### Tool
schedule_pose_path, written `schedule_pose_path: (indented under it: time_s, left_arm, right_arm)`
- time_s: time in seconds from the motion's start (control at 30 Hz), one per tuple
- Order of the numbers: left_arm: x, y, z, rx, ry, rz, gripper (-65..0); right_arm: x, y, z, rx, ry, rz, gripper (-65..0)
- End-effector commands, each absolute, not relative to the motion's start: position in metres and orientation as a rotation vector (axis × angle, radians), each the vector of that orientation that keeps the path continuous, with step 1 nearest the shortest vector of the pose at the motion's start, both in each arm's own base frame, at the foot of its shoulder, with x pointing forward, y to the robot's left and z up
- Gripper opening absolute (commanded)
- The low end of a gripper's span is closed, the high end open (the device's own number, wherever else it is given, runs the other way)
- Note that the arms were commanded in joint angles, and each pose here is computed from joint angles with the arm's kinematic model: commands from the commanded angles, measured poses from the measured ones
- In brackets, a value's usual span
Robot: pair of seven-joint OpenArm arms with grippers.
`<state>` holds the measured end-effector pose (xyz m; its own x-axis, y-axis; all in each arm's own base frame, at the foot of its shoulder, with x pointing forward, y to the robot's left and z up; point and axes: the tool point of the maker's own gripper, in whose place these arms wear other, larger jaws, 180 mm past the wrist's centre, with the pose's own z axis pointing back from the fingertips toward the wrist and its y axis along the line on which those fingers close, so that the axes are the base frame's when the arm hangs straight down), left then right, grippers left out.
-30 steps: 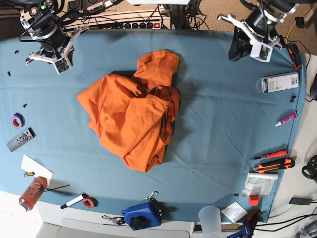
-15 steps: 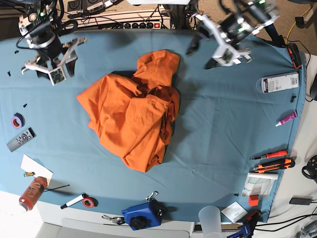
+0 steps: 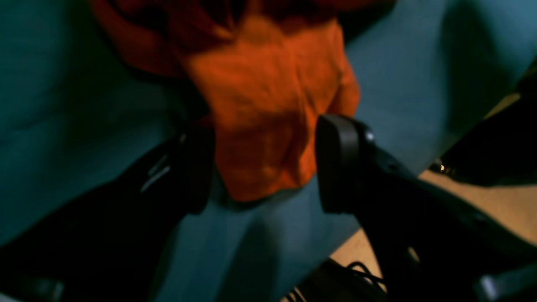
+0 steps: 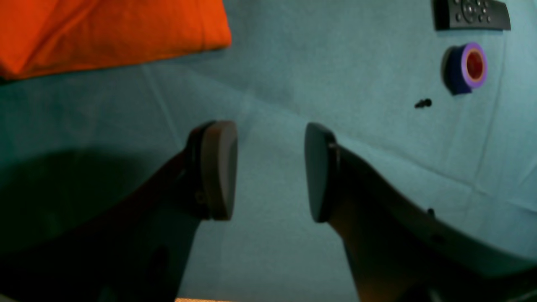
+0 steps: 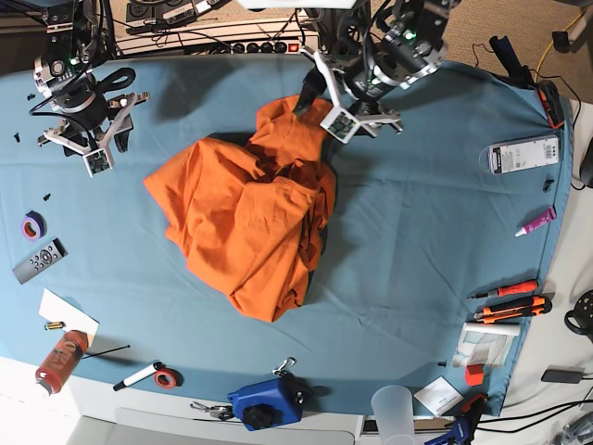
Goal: Layout the t-shirt on the table in an organized manner, then fold the t-shirt properly
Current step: 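Move both grippers toward the crumpled orange t-shirt, then grasp the orange t-shirt with both grippers at two edges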
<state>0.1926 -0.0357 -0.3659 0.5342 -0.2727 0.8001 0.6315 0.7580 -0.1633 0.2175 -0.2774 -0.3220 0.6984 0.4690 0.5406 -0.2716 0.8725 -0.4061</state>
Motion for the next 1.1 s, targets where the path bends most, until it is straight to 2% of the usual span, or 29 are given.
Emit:
schedule_pose_path:
  time_s: [0.0, 0.17, 0.23, 0.3, 0.4, 0.57, 0.7, 0.83, 1.07]
  left_arm:
    - [0.200, -0.040, -0.359, -0.490, -0.886, -0.556, -27.2]
    - [0.212, -0.046, -0.371, -0.484, -0.861, -0.529, -27.3]
    - [0.214, -0.048, -0.371, -0.489, -0.862, -0.511, -30.5]
    - [0.214, -0.051, -0.370, -0.494, -0.858, -0.506, -40.5]
    - [0.214, -0.047, -0.372, -0.480, -0.844, -0.498, -65.0]
    - [0.230, 0.001, -0.369, -0.253, -0.804, -0.405, -65.0]
    - [0.246, 0.047, -0.343, -0.129, -0.864, -0.324, -65.0]
    - [0.241, 0.056, -0.337, -0.196, -0.875, -0.334, -65.0]
    - [0.227, 0.051, -0.342, -0.244, -0.858, -0.342, -65.0]
  right_arm:
    - [0.224, -0.280, -0.311, -0.336, -0.717, 0.435, -38.5]
    - [0.224, -0.281, -0.311, -0.344, -0.715, 0.437, -38.5]
    - [0.224, -0.281, -0.311, -0.344, -0.718, 0.438, -38.5]
    - [0.225, -0.280, -0.310, -0.343, -0.724, 0.439, -38.5]
    - [0.227, -0.279, -0.309, -0.340, -0.738, 0.442, -38.6]
    - [0.230, -0.273, -0.306, -0.315, -0.767, 0.460, -38.6]
    - [0.230, -0.228, -0.307, -0.093, -0.797, 0.597, -38.6]
    - [0.242, -0.177, -0.285, 0.140, -0.909, 0.716, -38.6]
    - [0.257, -0.099, -0.276, 0.293, -0.969, 0.930, -38.6]
